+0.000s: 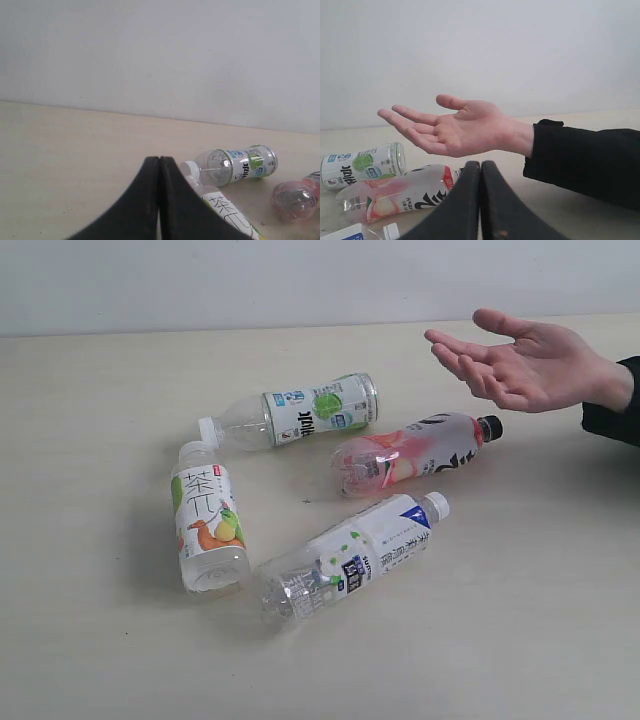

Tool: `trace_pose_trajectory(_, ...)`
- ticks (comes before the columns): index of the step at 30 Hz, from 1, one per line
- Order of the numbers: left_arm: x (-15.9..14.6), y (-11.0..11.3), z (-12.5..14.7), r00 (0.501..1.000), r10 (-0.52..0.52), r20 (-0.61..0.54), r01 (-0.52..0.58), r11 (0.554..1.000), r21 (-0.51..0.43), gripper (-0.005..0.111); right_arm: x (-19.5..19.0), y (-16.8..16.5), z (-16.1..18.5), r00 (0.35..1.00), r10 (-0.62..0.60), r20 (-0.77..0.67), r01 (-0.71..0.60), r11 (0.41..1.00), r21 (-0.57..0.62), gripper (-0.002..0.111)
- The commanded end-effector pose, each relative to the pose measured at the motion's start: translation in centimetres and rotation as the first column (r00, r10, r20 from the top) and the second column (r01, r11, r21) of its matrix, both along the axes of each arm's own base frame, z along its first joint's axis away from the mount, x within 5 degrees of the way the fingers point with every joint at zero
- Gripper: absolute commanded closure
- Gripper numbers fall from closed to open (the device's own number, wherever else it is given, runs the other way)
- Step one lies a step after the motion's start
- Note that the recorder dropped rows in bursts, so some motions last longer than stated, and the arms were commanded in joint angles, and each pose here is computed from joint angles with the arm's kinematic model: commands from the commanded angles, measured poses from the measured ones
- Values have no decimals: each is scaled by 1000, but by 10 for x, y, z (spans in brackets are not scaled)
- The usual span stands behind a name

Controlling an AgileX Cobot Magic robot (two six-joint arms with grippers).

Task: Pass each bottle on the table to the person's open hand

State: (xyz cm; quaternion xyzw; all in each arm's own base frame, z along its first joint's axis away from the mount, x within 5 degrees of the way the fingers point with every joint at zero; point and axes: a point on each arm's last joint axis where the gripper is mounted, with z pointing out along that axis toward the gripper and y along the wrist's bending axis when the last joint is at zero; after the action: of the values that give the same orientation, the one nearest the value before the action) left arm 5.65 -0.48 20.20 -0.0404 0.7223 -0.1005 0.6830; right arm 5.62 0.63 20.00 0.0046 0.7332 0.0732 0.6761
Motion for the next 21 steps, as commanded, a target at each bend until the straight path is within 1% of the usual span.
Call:
trace_pose_trajectory(1,0,0,-1,1000,2,2,-2,1000,1,107,0,0,0,1000,-6,16,6,1000,-5,108)
trace_pose_trajectory(6,0,0,-1,1000,2,2,-2,1000,1,107,0,0,0,1000,-6,16,6,1000,-5,108)
trace_pose_trajectory(7,0,0,-1,1000,2,2,-2,1000,1,107,0,-1,3,999,-10,48,10,1000,14,108)
trace_pose_trajectory(9,0,0,-1,1000,2,2,-2,1000,1,107,0,-1,9,994,-24,107,9,991,137,108)
trace_pose_trajectory(10,0,0,-1,1000,2,2,-2,1000,1,107,0,-2,12,991,-33,126,6,977,212,108)
trace_pose_trajectory(11,0,0,-1,1000,2,2,-2,1000,1,107,-1,-3,18,981,-56,187,1,958,285,108)
trace_pose_trajectory(13,0,0,-1,1000,2,2,-2,1000,1,107,-2,-6,25,964,-89,252,-6,936,351,108)
trace_pose_trajectory(15,0,0,-1,1000,2,2,-2,1000,1,107,-3,-9,30,946,-118,301,-11,918,395,108)
trace_pose_trajectory(18,0,0,-1,1000,2,2,-2,1000,1,107,-4,-10,34,932,-134,337,-13,916,401,108)
trace_pose_trajectory(21,0,0,-1,1000,2,2,-2,1000,1,107,-7,-13,40,902,-164,400,-31,898,439,108)
